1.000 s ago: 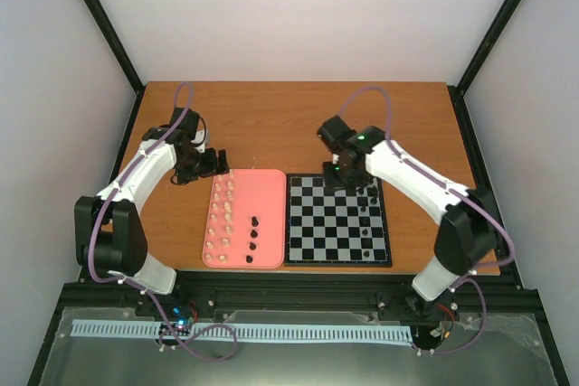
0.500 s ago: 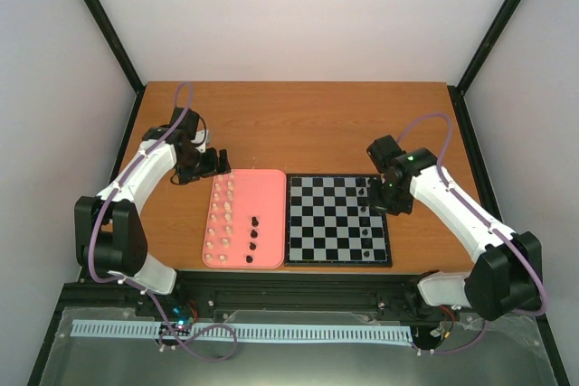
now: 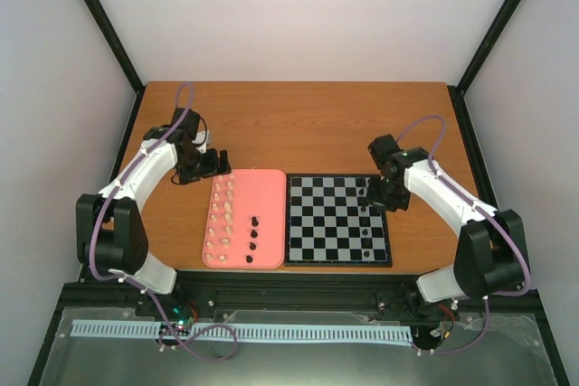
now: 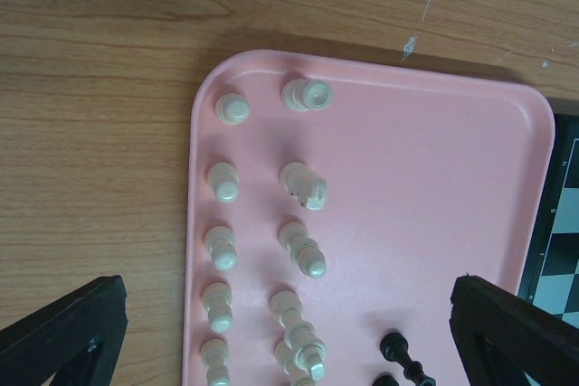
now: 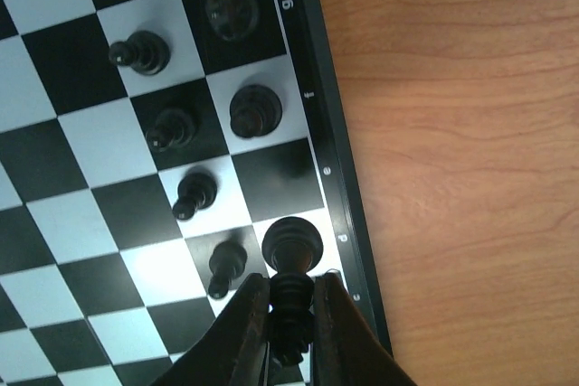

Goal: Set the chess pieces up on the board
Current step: Place the chess piece on the chessboard.

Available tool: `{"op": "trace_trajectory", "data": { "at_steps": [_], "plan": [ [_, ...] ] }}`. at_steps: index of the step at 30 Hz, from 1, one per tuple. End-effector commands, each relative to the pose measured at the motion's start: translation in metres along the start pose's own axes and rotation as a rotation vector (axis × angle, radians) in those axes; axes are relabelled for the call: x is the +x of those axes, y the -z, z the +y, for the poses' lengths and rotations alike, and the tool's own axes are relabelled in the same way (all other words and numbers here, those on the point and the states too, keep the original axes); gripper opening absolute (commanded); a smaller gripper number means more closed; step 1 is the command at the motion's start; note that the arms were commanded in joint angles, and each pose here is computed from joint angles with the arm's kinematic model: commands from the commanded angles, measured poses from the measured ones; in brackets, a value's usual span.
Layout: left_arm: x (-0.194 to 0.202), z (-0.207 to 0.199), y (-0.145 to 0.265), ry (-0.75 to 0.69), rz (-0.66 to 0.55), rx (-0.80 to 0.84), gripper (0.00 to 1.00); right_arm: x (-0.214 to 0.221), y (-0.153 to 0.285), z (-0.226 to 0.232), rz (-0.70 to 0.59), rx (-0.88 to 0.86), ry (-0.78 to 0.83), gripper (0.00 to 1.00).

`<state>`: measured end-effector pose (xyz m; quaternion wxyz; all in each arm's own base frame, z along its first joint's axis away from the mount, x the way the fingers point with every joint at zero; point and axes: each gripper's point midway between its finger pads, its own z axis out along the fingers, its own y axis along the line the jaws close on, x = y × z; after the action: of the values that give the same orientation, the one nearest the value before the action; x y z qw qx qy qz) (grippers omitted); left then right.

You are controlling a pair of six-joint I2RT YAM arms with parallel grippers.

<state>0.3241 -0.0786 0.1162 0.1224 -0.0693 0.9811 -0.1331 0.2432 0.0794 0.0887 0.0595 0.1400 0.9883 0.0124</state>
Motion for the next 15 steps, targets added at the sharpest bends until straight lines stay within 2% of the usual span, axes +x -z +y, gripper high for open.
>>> {"op": "trace_trajectory", "data": {
  "at_steps": [1,15],
  "plan": [
    [-0.012,-0.006,0.005,-0.005,-0.032,0.010,1.00,-0.010,-0.012,0.001,-0.017,-0.005,0.002,0.03],
    [-0.011,-0.004,0.003,-0.004,-0.026,0.002,1.00,-0.017,-0.031,0.004,0.013,0.003,0.019,0.03]
  ]
}}
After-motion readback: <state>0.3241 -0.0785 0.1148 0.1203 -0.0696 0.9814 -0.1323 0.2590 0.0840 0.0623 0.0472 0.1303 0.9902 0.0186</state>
